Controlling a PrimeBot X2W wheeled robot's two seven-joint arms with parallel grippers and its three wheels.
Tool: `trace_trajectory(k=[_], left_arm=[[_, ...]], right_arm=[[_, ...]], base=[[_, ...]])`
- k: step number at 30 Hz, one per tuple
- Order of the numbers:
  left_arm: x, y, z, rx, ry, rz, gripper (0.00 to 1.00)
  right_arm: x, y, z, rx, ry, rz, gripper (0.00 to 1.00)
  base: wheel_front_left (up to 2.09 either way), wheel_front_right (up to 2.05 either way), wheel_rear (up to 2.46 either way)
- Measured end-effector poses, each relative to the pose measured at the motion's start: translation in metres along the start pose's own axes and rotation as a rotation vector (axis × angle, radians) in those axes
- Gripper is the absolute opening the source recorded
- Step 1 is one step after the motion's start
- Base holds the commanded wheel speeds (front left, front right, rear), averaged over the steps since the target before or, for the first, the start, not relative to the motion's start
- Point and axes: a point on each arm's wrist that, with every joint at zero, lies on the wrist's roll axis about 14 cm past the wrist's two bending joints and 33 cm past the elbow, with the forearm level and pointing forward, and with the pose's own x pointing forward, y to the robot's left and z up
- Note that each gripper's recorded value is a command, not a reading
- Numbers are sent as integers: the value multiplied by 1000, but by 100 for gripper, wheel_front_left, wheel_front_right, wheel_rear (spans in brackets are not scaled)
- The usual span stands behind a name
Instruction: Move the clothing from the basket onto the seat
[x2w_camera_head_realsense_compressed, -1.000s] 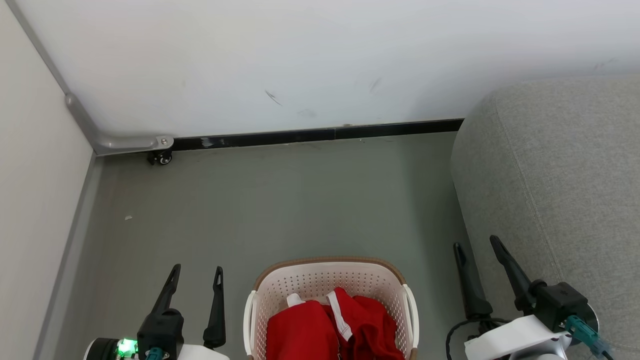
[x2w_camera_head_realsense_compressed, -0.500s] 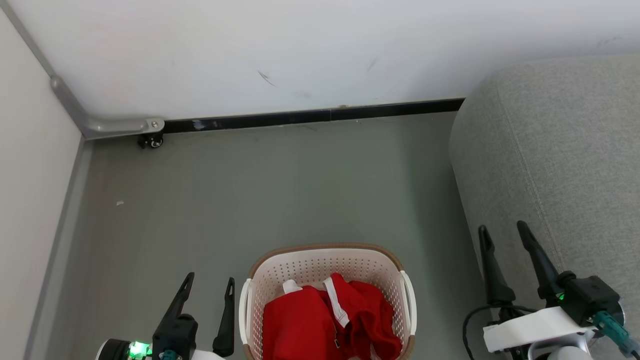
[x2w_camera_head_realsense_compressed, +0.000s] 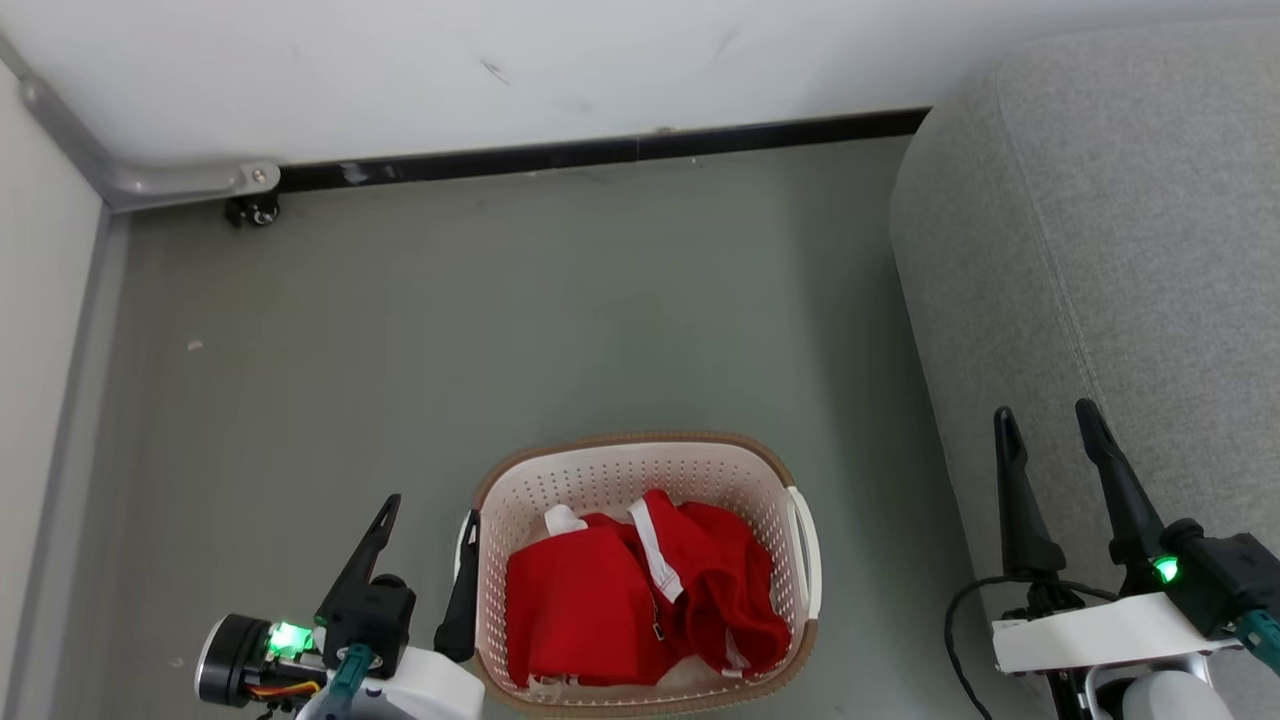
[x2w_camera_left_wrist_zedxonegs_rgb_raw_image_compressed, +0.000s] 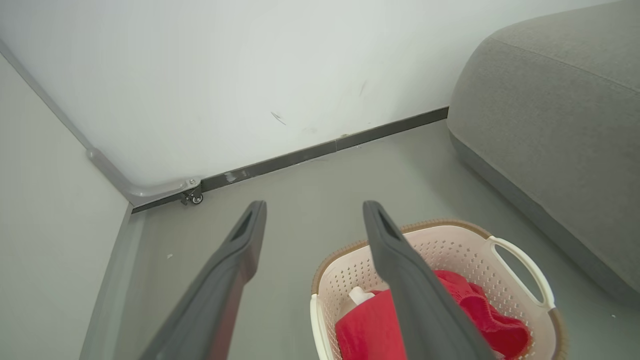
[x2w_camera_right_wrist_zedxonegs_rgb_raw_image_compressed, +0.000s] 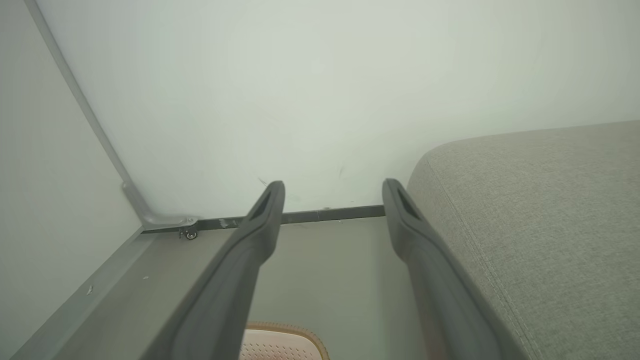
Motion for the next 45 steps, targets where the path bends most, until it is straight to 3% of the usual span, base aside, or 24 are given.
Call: trace_trajectory(k=[25,45], left_arm=[[61,-49,-78,80,192,-231,100],[79,-84,-147,72,350,-353,100]], right_arm=[[44,-45,-12,-37,4,-117,100],[80,-63,-21,-67,-7,-142,100]], base=[[0,0,0],[0,0,0]])
